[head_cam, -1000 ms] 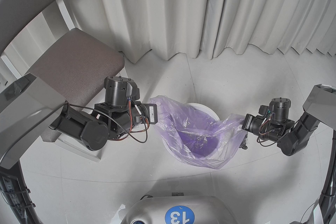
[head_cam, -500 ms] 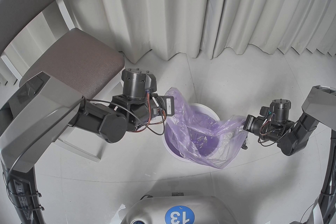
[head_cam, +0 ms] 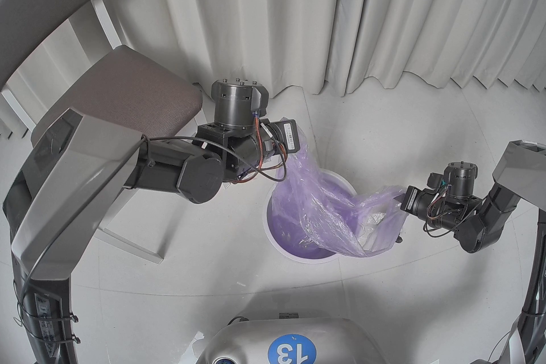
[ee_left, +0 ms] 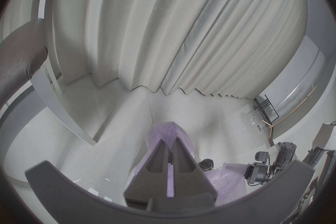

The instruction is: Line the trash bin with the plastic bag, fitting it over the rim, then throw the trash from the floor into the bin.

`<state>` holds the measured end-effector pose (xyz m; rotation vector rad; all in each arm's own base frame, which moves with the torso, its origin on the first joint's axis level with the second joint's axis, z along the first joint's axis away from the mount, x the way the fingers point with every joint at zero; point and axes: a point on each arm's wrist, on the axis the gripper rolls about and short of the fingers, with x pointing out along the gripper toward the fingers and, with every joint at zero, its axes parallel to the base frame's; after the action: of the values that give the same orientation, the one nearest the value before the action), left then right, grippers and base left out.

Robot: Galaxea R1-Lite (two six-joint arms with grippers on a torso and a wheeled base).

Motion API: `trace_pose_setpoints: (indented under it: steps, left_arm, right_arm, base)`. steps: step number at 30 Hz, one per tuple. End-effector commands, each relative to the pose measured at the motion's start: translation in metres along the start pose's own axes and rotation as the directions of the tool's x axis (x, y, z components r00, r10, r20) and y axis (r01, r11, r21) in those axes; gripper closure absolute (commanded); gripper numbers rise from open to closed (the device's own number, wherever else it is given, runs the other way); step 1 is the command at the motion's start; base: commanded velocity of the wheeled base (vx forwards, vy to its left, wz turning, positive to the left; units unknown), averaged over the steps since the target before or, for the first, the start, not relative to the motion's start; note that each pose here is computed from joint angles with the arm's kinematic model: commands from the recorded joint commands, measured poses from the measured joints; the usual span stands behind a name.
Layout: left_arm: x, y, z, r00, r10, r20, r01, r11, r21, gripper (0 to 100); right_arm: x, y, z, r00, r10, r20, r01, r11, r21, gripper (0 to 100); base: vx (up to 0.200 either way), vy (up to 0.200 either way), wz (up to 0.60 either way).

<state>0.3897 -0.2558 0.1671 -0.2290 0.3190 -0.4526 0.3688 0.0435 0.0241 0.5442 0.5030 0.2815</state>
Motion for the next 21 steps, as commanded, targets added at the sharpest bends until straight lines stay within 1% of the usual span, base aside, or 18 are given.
trace_pose_setpoints:
  steps: [1,4,9,12,15,16,17,18,20,21]
  left_arm:
    - [0.002,0.005,-0.015,0.999,0.016,-0.041,-0.017,1.0,-0.012,100]
    - [0.0,0.013,-0.033,0.996,0.032,-0.084,-0.034,0.999,-0.016,100]
    - [-0.001,0.029,-0.05,0.997,0.045,-0.064,-0.049,0.997,-0.056,100]
    - [-0.005,0.045,-0.071,0.994,0.064,-0.085,-0.07,0.996,-0.061,100]
    - [-0.008,0.056,-0.083,0.992,0.081,-0.101,-0.088,0.994,-0.063,100]
    - [-0.008,0.056,-0.083,0.992,0.081,-0.101,-0.088,0.994,-0.063,100]
    - [-0.012,0.064,-0.093,0.986,0.103,-0.131,-0.111,0.992,-0.06,100]
    - [-0.013,0.066,-0.095,0.984,0.109,-0.143,-0.118,0.991,-0.056,100]
    - [-0.02,0.075,-0.104,0.972,0.136,-0.193,-0.146,0.988,-0.039,100]
    - [-0.021,0.076,-0.105,0.971,0.137,-0.196,-0.147,0.988,-0.037,100]
  right_arm:
    - [-0.001,-0.001,-0.002,1.0,-0.001,-0.004,0.001,1.0,0.001,100]
    - [-0.002,0.001,-0.002,1.0,0.002,-0.004,-0.002,1.0,0.0,100]
    - [-0.002,0.003,-0.005,1.0,0.005,-0.012,-0.005,1.0,-0.002,100]
    - [-0.003,0.009,-0.007,1.0,0.018,-0.02,-0.018,1.0,-0.009,100]
    - [-0.002,0.012,-0.011,0.999,0.024,-0.035,-0.025,1.0,-0.01,100]
    - [-0.002,0.012,-0.011,0.999,0.024,-0.035,-0.025,1.0,-0.01,100]
    - [0.001,0.015,-0.015,0.999,0.03,-0.044,-0.031,0.999,-0.014,100]
    - [0.001,0.014,-0.015,0.999,0.029,-0.046,-0.03,0.999,-0.015,100]
    - [0.001,0.015,-0.015,0.998,0.03,-0.048,-0.03,0.999,-0.017,100]
    - [0.001,0.014,-0.016,0.998,0.029,-0.049,-0.03,0.999,-0.017,100]
  base:
    - [0.0,0.0,0.0]
    - [0.0,0.0,0.0]
    - [0.0,0.0,0.0]
    - [0.0,0.0,0.0]
    - [0.0,0.0,0.0]
    - [0.0,0.0,0.0]
    - [0.0,0.0,0.0]
    - [0.0,0.0,0.0]
    - [0.0,0.0,0.0]
    - [0.0,0.0,0.0]
